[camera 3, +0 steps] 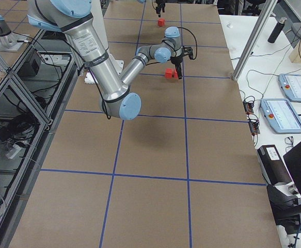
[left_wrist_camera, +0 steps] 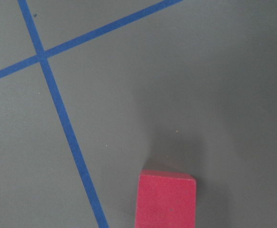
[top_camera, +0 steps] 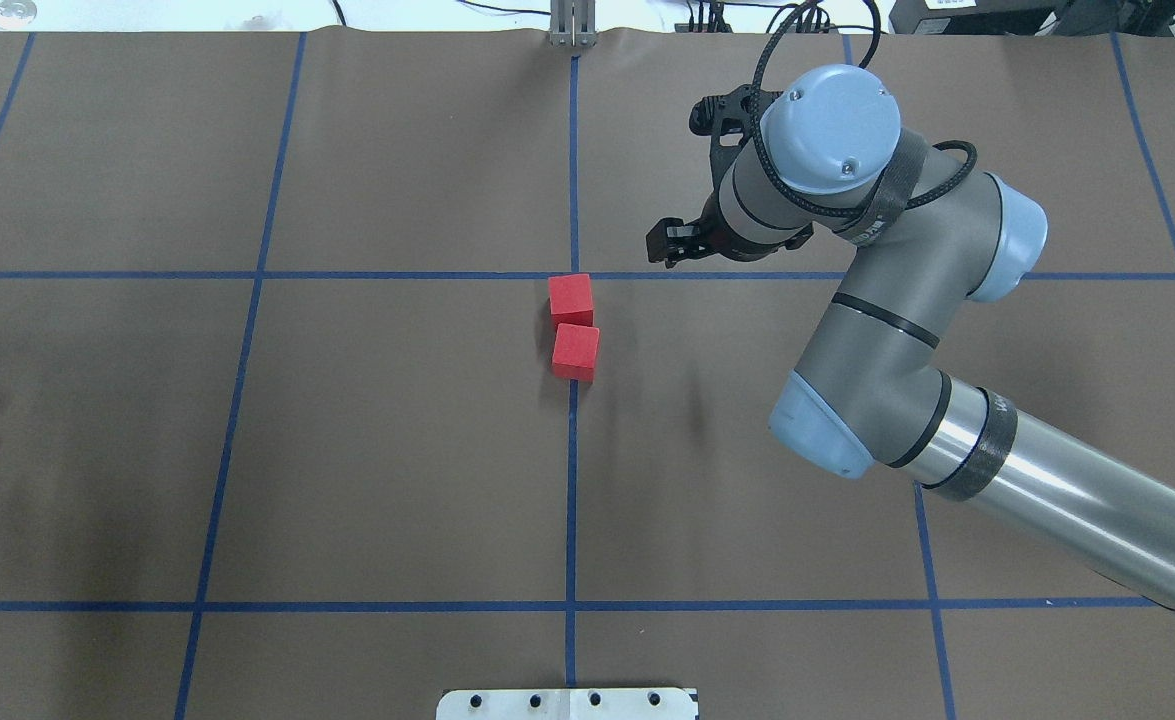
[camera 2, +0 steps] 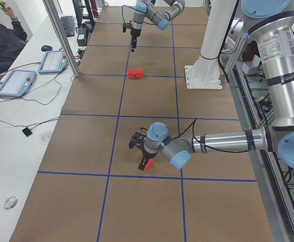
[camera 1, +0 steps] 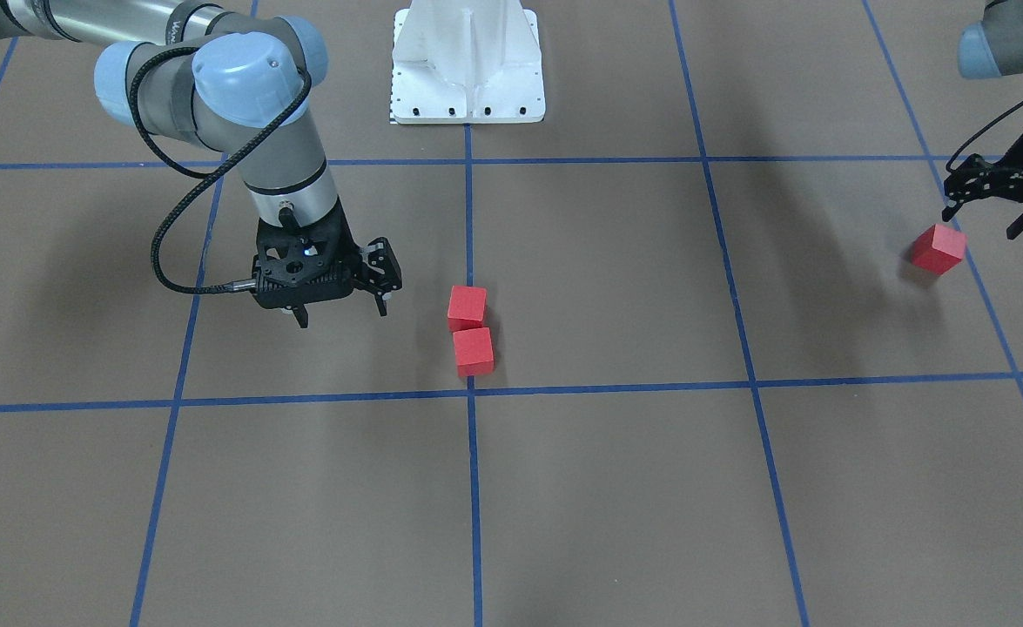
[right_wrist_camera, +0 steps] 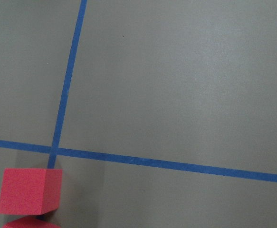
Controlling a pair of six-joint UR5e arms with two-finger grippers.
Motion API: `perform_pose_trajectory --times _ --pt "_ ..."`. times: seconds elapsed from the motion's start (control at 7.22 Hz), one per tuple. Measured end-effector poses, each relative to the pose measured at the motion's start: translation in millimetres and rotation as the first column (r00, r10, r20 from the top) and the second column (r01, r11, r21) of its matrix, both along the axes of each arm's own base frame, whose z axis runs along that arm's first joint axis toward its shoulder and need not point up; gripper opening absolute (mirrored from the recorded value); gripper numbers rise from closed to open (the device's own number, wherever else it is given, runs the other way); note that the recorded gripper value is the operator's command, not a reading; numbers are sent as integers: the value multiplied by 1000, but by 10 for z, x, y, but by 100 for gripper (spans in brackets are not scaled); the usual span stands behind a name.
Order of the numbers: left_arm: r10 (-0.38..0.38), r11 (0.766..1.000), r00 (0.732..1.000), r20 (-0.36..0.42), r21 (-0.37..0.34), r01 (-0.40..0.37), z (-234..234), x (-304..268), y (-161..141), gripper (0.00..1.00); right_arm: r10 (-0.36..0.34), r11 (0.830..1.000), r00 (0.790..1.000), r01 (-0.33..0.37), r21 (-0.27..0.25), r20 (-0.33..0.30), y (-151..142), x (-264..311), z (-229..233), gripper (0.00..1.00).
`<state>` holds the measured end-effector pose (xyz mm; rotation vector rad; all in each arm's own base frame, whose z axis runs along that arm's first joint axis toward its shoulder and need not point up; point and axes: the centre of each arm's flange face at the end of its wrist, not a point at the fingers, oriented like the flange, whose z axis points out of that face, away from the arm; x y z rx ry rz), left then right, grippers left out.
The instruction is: Form red blocks into L shape at center
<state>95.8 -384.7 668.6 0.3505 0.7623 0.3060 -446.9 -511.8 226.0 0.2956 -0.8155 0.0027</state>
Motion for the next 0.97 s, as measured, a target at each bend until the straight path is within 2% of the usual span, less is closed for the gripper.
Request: perform_pose_trajectory --times 0.55,0.97 --pt "0 1000 1000 -5 -11 0 46 68 -100 100 1 1000 1000 -1 1 3 -4 3 -21 99" --pt "7 999 1000 -28 -50 -8 73 137 -86 100 1 1000 1000 -1 1 5 -1 -5 -30 99"
